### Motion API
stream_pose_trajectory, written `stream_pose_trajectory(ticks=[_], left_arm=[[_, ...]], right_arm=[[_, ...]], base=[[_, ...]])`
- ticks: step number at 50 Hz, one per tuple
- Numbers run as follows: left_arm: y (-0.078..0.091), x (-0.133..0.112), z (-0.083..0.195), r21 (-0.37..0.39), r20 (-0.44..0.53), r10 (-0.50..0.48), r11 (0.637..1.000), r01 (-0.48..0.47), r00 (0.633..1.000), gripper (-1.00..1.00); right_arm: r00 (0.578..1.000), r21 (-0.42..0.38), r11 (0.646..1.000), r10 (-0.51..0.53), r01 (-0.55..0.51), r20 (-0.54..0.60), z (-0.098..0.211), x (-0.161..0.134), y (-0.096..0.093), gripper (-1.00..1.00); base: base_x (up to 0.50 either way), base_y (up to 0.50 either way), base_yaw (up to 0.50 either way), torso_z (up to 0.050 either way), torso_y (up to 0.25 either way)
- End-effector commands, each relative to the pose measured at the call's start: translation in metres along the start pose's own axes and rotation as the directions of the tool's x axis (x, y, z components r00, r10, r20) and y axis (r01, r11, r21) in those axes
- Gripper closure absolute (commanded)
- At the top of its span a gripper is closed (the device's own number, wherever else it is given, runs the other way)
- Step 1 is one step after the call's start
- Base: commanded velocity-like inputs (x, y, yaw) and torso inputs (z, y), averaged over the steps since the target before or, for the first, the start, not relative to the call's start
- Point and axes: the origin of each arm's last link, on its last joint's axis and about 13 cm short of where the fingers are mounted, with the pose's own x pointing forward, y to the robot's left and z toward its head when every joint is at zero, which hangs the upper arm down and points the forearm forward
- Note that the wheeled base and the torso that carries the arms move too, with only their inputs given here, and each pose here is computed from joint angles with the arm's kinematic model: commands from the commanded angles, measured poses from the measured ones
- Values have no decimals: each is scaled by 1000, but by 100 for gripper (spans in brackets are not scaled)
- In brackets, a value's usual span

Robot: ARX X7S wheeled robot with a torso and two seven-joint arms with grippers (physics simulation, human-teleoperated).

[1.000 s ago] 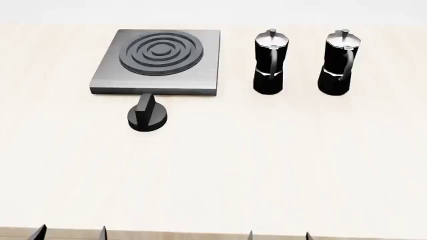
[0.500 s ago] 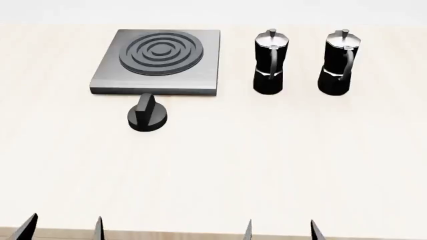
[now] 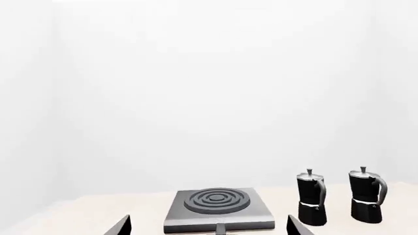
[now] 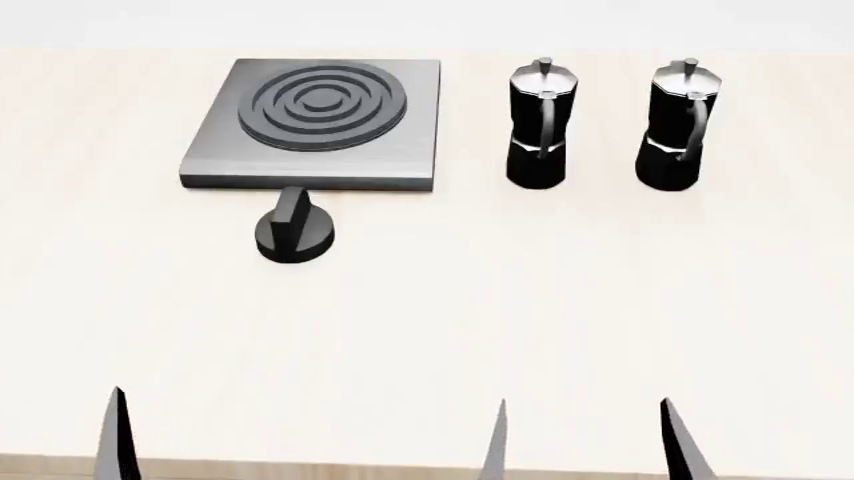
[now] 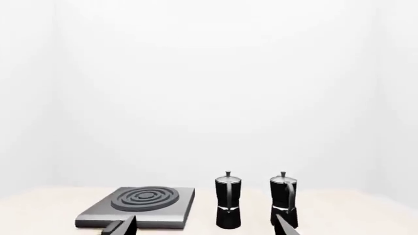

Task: Put both moka pots on the stove.

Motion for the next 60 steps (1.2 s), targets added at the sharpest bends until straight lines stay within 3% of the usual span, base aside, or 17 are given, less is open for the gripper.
stream_pose_trajectory(ticks=[1,60], left_arm=[[0,-6,20,1,62,-1,1000,1,998,-100],[-2,-5,12,1,45,-10,1000,10,999,-100]], right_arm=[[998,12,1000,1,-1,63,16,-4,1,-100],[998,-2,1000,-8,8,55,12,-5,2,-100]], base=[[0,0,0,0,0],[122,0,0,0,0]])
